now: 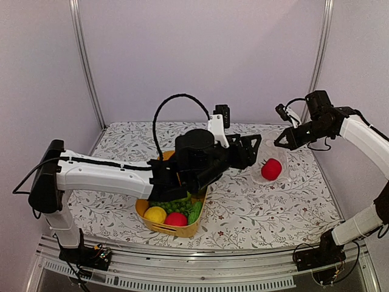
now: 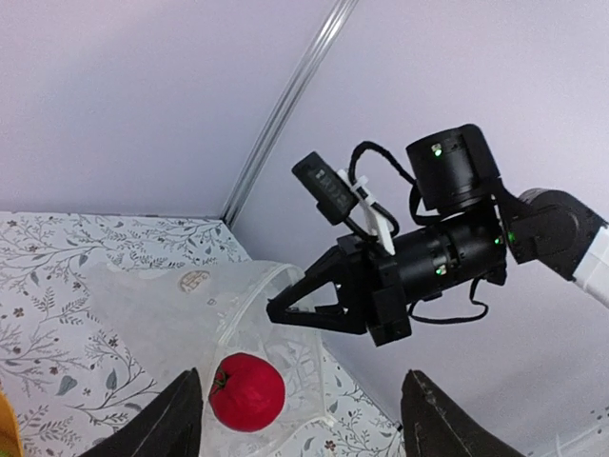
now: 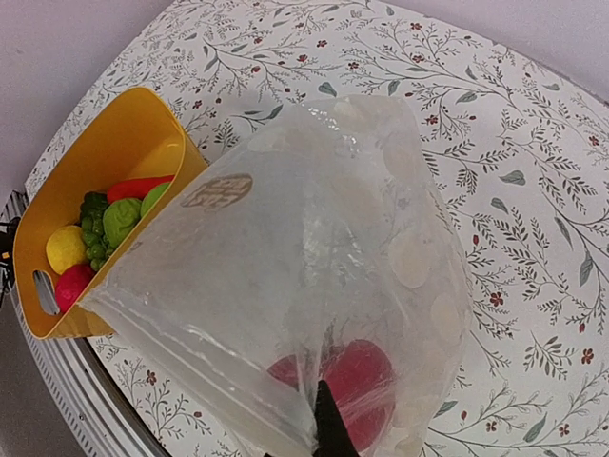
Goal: Place the food in the zip-top bag and seal the zipper
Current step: Place the fake vegetable in the zipper food storage bag, then adjust the zipper food storage bag.
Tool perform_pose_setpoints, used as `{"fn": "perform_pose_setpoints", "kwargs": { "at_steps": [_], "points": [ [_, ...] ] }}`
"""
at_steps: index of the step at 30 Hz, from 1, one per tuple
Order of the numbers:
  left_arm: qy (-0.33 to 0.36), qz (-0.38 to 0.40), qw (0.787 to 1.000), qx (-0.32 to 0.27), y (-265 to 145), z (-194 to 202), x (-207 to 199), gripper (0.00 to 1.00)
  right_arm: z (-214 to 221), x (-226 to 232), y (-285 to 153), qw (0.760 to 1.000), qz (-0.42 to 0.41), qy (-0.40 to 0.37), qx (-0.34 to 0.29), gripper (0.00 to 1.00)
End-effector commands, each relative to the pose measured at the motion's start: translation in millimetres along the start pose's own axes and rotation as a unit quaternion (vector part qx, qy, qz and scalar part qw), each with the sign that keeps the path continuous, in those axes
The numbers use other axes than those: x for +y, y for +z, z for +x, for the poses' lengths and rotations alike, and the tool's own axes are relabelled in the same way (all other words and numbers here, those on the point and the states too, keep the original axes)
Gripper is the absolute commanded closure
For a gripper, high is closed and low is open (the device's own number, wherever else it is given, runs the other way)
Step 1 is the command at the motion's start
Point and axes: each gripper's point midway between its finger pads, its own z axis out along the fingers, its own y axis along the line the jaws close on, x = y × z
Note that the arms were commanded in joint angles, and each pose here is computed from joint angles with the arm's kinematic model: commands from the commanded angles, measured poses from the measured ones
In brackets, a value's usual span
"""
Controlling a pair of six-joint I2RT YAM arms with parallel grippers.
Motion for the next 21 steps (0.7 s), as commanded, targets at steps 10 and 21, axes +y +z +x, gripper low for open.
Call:
{"fn": "perform_pose_setpoints", "kwargs": {
  "at_steps": [10, 21],
  "points": [
    [-0.035, -0.141, 0.981, 0.131, 55.6, 145.0, 65.1, 0.33, -5.5, 7.5, 1.0, 0.999, -0.027, 0.009, -0.015, 1.0],
    [-0.064, -0.122, 0.985, 0.103, 88.0, 139.3, 77.6, 1.0, 4.6, -13.0, 0.8, 0.999, 0.037, -0.001, -0.009, 1.0]
  ]
}}
